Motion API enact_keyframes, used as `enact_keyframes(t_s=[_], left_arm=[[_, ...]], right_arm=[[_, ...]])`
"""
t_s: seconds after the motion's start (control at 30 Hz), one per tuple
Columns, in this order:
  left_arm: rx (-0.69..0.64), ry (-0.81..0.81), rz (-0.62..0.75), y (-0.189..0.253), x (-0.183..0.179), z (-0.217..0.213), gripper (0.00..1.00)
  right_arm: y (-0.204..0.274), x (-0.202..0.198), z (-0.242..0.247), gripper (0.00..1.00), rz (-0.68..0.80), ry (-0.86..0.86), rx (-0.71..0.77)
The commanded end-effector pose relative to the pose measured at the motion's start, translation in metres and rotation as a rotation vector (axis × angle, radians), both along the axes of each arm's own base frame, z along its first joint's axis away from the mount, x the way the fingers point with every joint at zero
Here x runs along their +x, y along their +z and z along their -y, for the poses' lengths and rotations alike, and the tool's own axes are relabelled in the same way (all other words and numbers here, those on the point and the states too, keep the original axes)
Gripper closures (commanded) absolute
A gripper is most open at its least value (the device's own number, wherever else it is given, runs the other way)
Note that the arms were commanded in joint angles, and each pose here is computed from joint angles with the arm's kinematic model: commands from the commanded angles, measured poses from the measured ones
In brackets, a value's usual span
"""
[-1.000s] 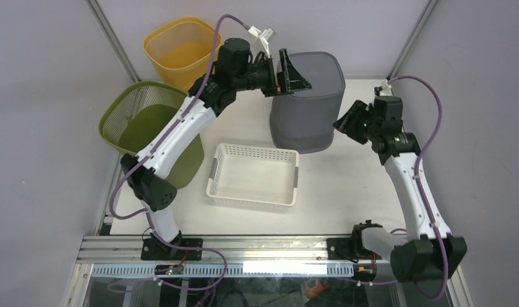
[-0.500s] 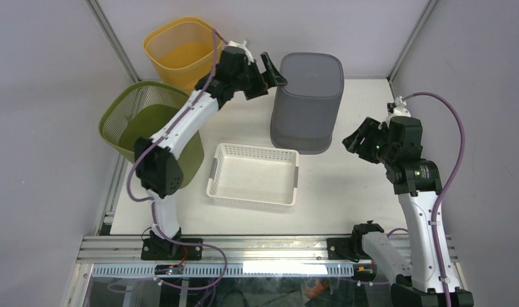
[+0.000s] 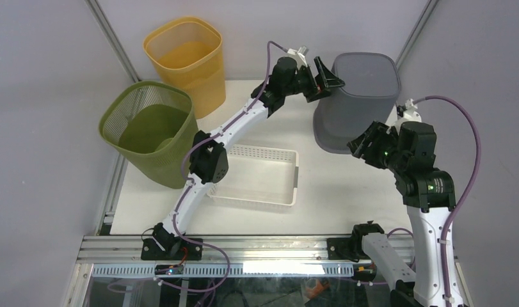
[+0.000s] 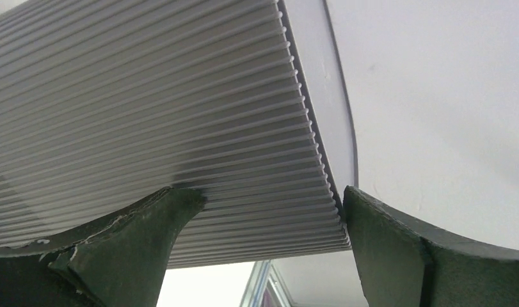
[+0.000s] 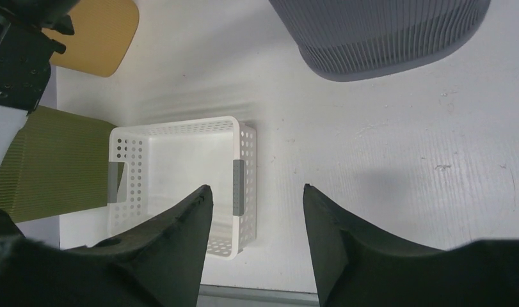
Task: Turn the large container upside down
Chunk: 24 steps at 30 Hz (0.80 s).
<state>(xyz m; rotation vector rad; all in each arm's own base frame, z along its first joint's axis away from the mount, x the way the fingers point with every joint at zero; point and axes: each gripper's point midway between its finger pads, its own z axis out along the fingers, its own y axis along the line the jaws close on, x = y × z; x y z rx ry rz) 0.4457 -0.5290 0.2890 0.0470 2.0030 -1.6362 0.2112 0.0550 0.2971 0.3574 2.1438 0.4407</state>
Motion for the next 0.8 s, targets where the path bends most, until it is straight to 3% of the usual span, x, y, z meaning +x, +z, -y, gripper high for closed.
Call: enact_keyframes(t_s=[0.0,0.2,0.3,0.43,0.57,0.77], left_arm=[[-0.144,-0.161,0.057,0.045,-0.039,0.023,0.01],[-0.040,-0.102,0.274,0.086,-0.056,-0.024,0.01],[0.037,-0.040,0.309,0.093,-0.060,-0.057,0.01],[0.079,0.020,0.357,0.114,-0.082,-0.094,0.01],[0.125,0.048,0.333,0.102,-0.104,-0.121,0.01],[0.164,0.047,0.286,0.083,-0.141,-0.153,0.01]], right_arm=[[0.007,-0.007,-0.001,0.42,0.020,0.023,-0.009],[-0.031,0.000,-0.013,0.42,-0.057,0.061,0.040],[-0.050,0.017,-0.018,0.43,-0.063,0.040,0.094],[-0.066,0.067,-0.016,0.43,-0.005,-0.067,0.164],[-0.071,0.124,-0.017,0.43,0.054,-0.152,0.255],[-0.061,0.209,0.024,0.43,0.085,-0.311,0.084]])
